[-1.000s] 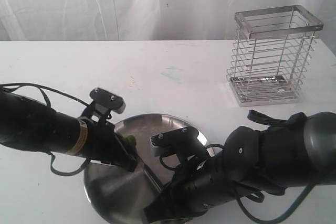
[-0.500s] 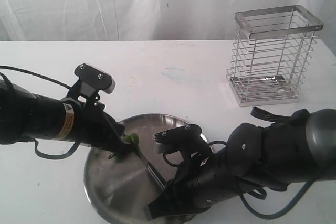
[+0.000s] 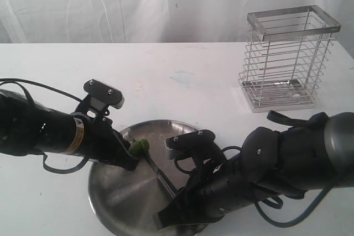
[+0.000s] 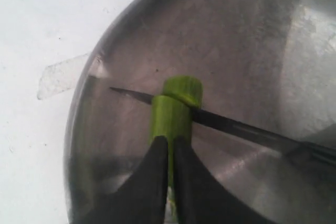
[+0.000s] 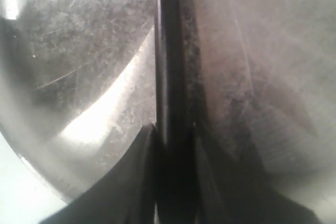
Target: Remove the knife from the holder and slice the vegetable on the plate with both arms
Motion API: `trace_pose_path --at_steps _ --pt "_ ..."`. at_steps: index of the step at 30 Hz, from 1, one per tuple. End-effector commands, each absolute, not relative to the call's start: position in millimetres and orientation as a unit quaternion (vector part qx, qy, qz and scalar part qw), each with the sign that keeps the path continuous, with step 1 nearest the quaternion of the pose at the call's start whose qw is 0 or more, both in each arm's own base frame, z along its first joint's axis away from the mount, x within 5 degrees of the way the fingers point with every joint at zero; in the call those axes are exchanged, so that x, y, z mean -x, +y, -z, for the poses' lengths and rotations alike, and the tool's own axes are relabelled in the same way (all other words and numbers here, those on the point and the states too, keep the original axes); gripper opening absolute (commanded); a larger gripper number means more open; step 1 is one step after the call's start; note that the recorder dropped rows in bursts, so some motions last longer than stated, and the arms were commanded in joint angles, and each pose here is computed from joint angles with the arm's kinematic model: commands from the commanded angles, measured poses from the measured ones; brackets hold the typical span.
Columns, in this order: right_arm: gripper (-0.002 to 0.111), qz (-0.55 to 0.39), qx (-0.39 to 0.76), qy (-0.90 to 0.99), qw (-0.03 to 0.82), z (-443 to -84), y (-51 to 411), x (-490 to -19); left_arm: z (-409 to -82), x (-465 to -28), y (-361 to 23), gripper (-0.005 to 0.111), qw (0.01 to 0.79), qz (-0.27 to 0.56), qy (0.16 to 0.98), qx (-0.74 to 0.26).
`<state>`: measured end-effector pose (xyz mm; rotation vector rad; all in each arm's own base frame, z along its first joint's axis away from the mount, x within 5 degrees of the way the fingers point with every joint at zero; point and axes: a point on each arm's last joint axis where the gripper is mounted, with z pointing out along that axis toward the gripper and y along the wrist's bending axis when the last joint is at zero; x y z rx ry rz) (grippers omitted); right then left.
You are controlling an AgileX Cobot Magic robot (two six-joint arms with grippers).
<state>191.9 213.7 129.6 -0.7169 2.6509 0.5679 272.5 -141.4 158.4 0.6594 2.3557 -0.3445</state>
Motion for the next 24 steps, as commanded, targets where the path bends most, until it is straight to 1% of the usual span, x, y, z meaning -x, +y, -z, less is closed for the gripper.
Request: trace_pose_path --at_steps 1,3,5,9,17,20,24 --pt "0.0 -0.2 0.253 0.932 0.166 -131 212 -193 -164 -280 -141 0.031 0.345 0.112 0.9 -0.242" --pt "0.0 -0.2 0.253 0.932 0.166 -131 212 -193 -163 -281 -144 0.04 0.343 0.12 0.898 -0.247" --pt "0.0 -0.2 0.253 0.932 0.166 -131 212 -193 -159 -283 -146 0.045 0.337 0.124 0.899 -0.25" --pt "0.0 -0.2 0.255 0.931 0.167 -131 212 -193 -147 -283 -148 0.045 0.318 0.13 0.903 -0.26" --pt "0.0 -0.2 0.258 0.93 0.166 -131 212 -192 -137 -287 -150 0.045 0.305 0.128 0.906 -0.262" --pt "0.0 -0.2 0.259 0.93 0.165 -131 212 -192 -131 -290 -152 0.038 0.298 0.126 0.909 -0.263" --pt "0.0 -0.204 0.261 0.931 0.156 -130 212 -190 -127 -294 -145 0.017 0.303 0.089 0.916 -0.248"
